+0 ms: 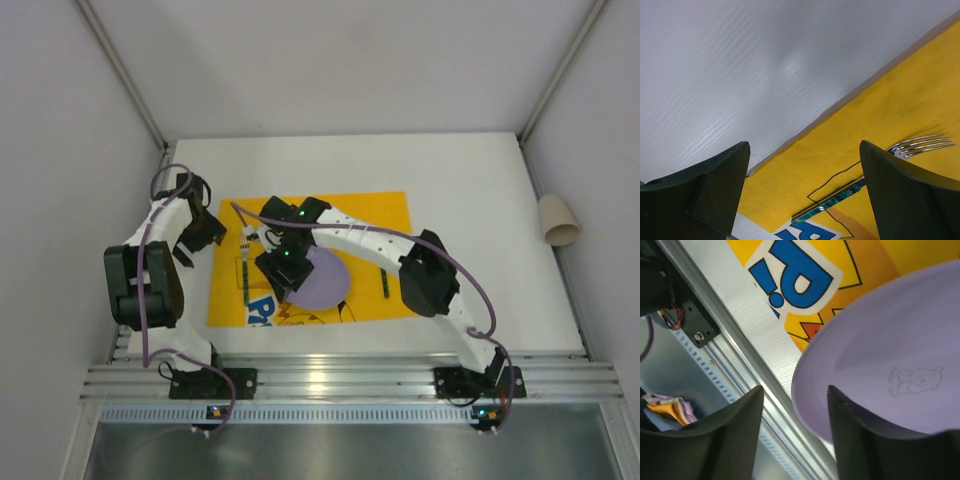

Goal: Set the dinner table for one person

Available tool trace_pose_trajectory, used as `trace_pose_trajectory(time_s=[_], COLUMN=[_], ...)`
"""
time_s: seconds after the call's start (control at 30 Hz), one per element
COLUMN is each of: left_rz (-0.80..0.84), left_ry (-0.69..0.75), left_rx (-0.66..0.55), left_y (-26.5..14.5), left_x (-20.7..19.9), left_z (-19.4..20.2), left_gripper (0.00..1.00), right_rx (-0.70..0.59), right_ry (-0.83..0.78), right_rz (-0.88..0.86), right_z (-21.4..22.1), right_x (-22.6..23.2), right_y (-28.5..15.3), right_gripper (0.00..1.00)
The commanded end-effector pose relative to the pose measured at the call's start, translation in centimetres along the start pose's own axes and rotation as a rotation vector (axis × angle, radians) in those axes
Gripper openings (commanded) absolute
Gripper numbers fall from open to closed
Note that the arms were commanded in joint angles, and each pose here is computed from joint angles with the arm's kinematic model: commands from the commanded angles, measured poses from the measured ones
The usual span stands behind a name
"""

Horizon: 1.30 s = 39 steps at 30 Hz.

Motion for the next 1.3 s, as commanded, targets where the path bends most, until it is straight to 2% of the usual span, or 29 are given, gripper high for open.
trace_pose_trajectory(time_s=[0.0, 0.03, 0.07, 0.13, 0.2, 0.3, 0.33, 0.37, 0.4, 0.43, 0.47, 0.5, 0.53, 0.6, 0.7, 0.83, 0.93, 1.03, 1.27], left_rz=[0.056, 0.073, 0.075, 0.091, 0.095, 0.141, 0.178, 0.188, 0.19, 0.207, 0.227, 0.252, 0.268, 0.283, 0.284, 0.318, 0.306, 0.295, 0.218], left_ry=[-0.005, -0.005, -0.003, 0.001, 0.013, 0.044, 0.057, 0.08, 0.106, 0.121, 0.121, 0.129, 0.129, 0.134, 0.145, 0.157, 0.187, 0.197, 0.225], left_rx=[-0.015, -0.023, -0.028, -0.051, -0.069, -0.065, -0.062, -0.033, 0.0, 0.007, 0.013, 0.053, 0.066, 0.098, 0.126, 0.131, 0.138, 0.137, 0.09], left_y=[-1.4, -1.7, -1.9, -2.5, -3.1, -4.5, -5.3, -5.5, -5.3, -5.7, -5.8, -5.5, -5.5, -5.0, -4.7, -5.8, -6.1, -6.0, -5.9], left_x=[-0.4, -0.6, -0.6, -0.7, -0.6, 0.0, 0.0, 0.2, 0.6, 0.9, 1.1, 1.9, 2.2, 3.1, 3.7, 4.1, 4.1, 4.1, 3.7], left_z=[0.2, 0.1, 0.0, -0.5, -0.8, -0.6, -0.3, 0.3, 1.3, 2.1, 2.5, 3.9, 4.4, 5.6, 6.5, 6.8, 7.1, 7.1, 5.7], left_gripper=[0.96, 0.95, 0.96, 0.95, 0.95, 0.95, 0.93, 0.92, 0.91, 0.9, 0.9, 0.9, 0.9, 0.91, 0.9, 0.91, 0.9, 0.9, 0.9], right_rx=[0.006, 0.005, -0.018, -0.061, -0.116, -0.337, -0.406, -0.522, -0.579, -0.566, -0.638, -0.598, -0.602, -0.552, -0.559, -0.663, -0.638, -0.679, -0.701], right_ry=[-0.036, -0.041, -0.053, -0.051, -0.002, 0.189, 0.31, 0.376, 0.498, 0.674, 0.74, 0.861, 0.963, 1.092, 1.315, 1.577, 1.671, 1.719, 1.733], right_rz=[-0.048, -0.019, 0.002, 0.061, 0.119, 0.278, 0.335, 0.384, 0.417, 0.492, 0.568, 0.673, 0.753, 0.895, 0.982, 1.034, 1.071, 1.084, 1.141], right_z=[-0.2, -0.1, -0.5, -1.4, -2.2, -2.4, 1.0, 1.7, 3.7, 9.3, 11.6, 15.2, 18.5, 22.4, 27.2, 33.7, 37.4, 39.8, 42.3], right_x=[0.4, -0.2, -0.6, -1.9, -3.2, -8.1, -10.9, -13.0, -14.7, -18.8, -19.4, -20.9, -22.7, -23.2, -24.3, -25.5, -27.1, -27.9, -30.3], right_y=[1.5, 1.9, 1.9, 1.1, -0.7, -7.9, -11.7, -14.0, -15.6, -16.3, -19.1, -19.1, -21.0, -22.5, -24.6, -26.4, -27.4, -28.3, -29.8], right_gripper=[0.59, 0.71, 0.91, 1.0, 1.0, 1.0, 1.0, 1.0, 1.0, 1.0, 1.0, 1.0, 1.0, 1.0, 1.0, 1.0, 1.0, 1.0, 1.0])
Point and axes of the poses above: each gripper's point midway between its finger pads, its own y axis out along the fingers, its own x axis along the line the jaws close on, z = x × y, the point moved 6 cm from there along -y, back along the fingers, and after that the axes turned 14 degrees about -y, right-handed, at the moved point
